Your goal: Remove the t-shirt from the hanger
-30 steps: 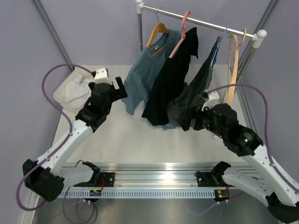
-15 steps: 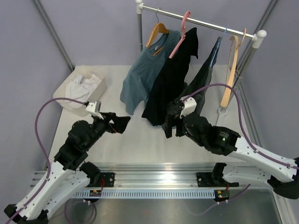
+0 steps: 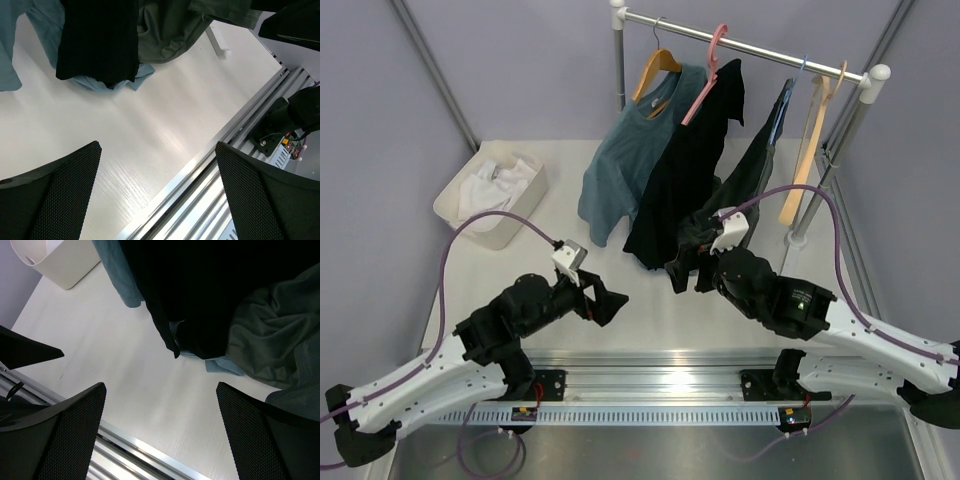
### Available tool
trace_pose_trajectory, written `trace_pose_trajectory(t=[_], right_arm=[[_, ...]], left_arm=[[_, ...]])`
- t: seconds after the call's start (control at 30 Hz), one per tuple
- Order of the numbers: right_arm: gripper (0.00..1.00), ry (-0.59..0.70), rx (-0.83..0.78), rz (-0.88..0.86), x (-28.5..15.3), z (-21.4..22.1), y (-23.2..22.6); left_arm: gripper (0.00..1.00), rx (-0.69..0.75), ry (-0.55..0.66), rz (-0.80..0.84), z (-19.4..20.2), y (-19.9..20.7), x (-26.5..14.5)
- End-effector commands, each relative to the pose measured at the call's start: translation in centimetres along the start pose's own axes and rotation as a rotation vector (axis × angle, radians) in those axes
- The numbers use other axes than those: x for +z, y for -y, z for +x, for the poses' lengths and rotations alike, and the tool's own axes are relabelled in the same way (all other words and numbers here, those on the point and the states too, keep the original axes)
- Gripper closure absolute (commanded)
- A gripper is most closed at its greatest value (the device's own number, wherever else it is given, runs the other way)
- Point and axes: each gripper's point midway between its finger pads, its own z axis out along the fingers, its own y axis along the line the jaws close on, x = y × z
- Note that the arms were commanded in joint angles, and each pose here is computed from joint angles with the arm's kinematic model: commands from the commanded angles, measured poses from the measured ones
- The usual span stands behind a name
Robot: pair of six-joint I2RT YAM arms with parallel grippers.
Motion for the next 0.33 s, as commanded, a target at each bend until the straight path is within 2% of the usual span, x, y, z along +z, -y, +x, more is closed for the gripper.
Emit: trace_pose_trajectory(t=[0.0,0.1,0.3], right_arm=[[0.01,0.038,0.032,-0.007,0.61,-0.52,-0.69],[0.01,0.041,0.007,-0.023,0.92,-0.22,-0.86],[0.01,0.059,0.026,-0.087,0.22,-0.44,-1.52]], left_arm=[[0.01,0.029,0.118,0.076,-2.48,1.51,-0.61],[0.01,0.025,0.140,0.123,-2.79,2.25,-1.21],[0.01,0.033,0.103,0.097,-2.29,1.91,-0.55]])
